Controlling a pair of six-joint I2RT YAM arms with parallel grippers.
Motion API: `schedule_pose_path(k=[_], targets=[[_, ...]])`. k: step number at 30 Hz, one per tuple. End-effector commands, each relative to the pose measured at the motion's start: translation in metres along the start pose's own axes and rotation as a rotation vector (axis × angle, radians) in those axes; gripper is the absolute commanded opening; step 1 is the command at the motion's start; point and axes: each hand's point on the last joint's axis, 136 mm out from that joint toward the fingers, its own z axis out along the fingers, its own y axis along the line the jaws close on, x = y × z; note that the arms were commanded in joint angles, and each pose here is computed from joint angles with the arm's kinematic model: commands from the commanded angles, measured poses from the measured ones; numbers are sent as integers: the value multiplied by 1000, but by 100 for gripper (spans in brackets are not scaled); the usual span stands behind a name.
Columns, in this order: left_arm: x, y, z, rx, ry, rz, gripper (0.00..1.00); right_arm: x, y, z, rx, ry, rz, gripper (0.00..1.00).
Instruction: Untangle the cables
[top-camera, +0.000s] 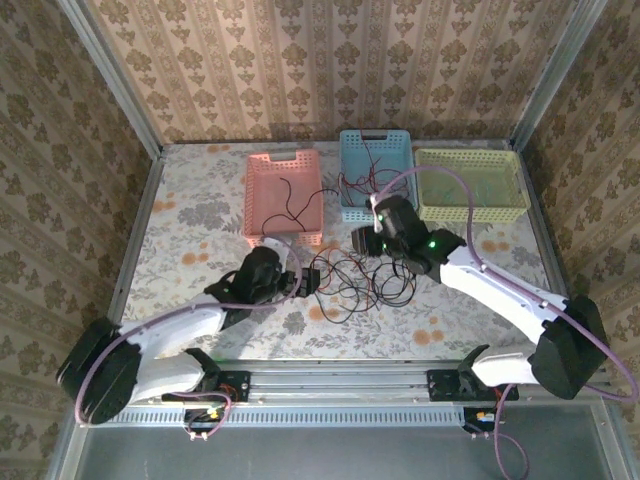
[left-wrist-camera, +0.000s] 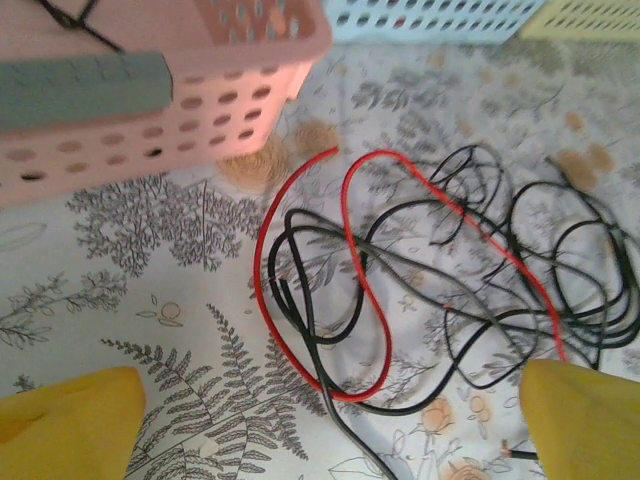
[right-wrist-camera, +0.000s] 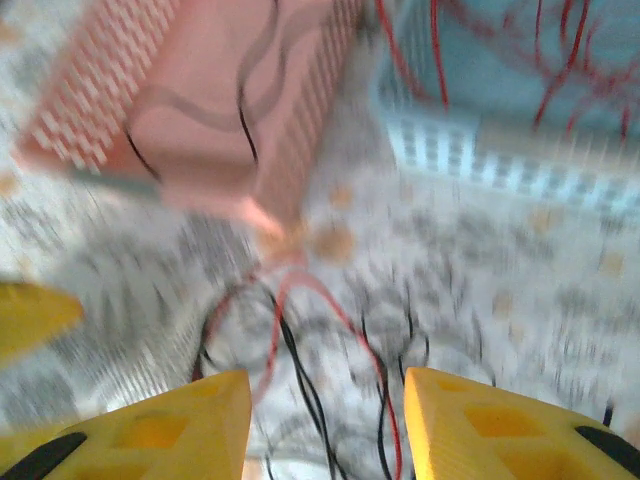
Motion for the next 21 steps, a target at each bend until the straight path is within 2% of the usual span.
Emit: schedule_pose_path(k=[1, 4, 10, 17, 20, 21], targets=[[1, -1, 14, -3, 59, 22, 88, 45, -2, 5, -24, 98, 48, 46], [3, -3, 27, -3, 100, 23, 84, 72, 2, 12, -67, 149, 55, 47], [13, -2, 48, -5, 156, 13, 75, 102, -16, 33, 13, 229, 38, 50], [29, 4, 60, -18, 210, -3, 63, 125, -22, 53, 31, 295, 30, 45], [31, 5, 62, -20, 220, 3, 48, 130, -26, 57, 45, 297, 27, 44], [32, 6, 62, -21, 222, 3, 42, 131, -27, 58, 50, 300, 24, 40]])
